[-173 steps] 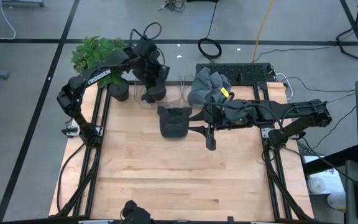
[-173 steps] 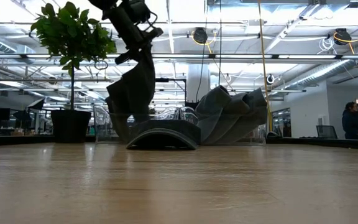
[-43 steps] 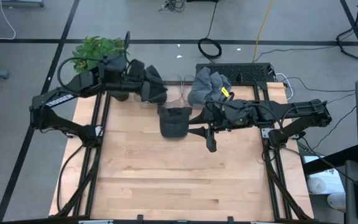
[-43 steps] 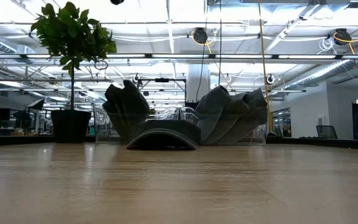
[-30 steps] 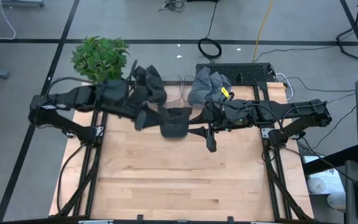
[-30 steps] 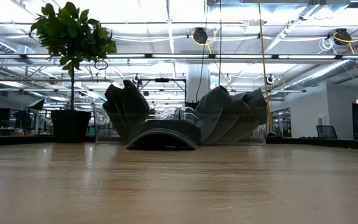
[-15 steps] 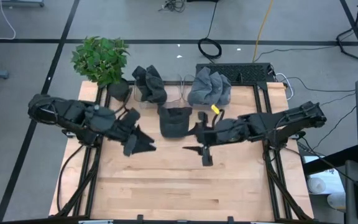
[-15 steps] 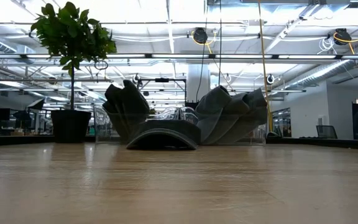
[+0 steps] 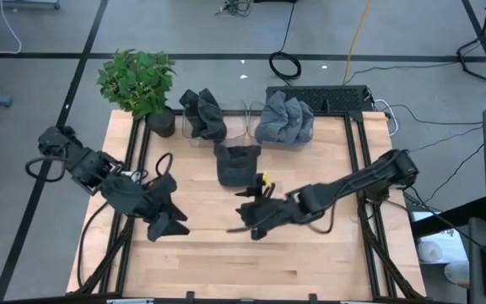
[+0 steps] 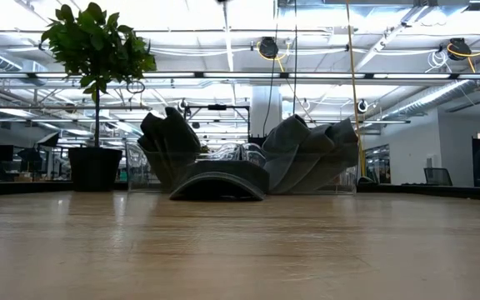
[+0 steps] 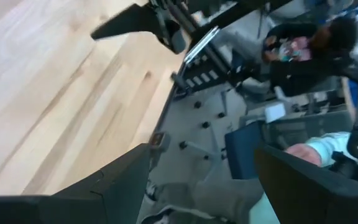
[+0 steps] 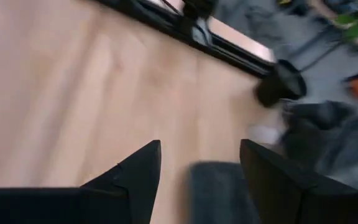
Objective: Pick & Place hat
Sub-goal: Put the black cap into the left transparent bin
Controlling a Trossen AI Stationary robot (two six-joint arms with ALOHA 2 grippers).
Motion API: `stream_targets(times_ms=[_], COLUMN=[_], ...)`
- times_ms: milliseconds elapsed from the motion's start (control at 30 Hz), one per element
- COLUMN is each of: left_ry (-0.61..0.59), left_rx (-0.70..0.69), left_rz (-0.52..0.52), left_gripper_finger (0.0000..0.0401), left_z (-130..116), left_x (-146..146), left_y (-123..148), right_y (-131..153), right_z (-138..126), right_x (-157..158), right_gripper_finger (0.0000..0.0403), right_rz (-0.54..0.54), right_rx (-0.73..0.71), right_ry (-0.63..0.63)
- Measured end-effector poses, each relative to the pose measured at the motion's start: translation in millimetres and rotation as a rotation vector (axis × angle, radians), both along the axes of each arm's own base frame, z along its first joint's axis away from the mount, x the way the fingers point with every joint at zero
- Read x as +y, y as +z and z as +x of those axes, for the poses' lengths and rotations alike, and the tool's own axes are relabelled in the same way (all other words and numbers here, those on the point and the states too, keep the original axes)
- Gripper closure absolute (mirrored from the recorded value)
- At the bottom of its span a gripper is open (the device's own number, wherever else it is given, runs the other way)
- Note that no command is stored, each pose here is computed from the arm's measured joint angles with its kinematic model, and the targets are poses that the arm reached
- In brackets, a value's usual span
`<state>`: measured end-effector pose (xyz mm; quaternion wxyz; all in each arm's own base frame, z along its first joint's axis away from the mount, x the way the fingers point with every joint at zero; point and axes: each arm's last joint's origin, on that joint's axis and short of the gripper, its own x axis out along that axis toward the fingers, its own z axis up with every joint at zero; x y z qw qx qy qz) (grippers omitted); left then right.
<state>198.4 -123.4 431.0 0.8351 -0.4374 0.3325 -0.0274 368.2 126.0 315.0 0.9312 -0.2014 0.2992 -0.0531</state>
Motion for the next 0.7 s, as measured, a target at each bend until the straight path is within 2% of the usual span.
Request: stream_targets(times_ms=[67,133,267,433,700], left_ry=[-0.006,-0.012,-0.017,-0.012,-0.025], left_rx=[0.035,0.061,0.099,0.143,0.205], left_rz=[0.012,0.022,0.034,0.058,0.122], left_gripper_finger=[0.0105,0.0105,0.0105,0.0105,0.0105], left_z=[-3.5,-6.1,-9.8,-12.5,-16.8], left_x=[-1.7,-3.0,-4.2,-2.4,1.1], left_y=[-3.0,-5.3,-8.3,-12.1,-17.9], right_y=[-13.7,-27.5,-51.3,-84.5,-126.9], right_z=[6.7,12.7,23.2,34.9,46.5], right_x=[3.2,5.7,9.4,11.6,5.7], right_gripper_finger=[0.0192,0.0187,0.0184,0.0185,0.0185], right_rz=[-0.096,-0.133,-0.119,-0.189,-0.201], right_rx=[0.028,0.059,0.094,0.15,0.244], right_ry=[-0.03,-0.047,-0.079,-0.133,-0.18])
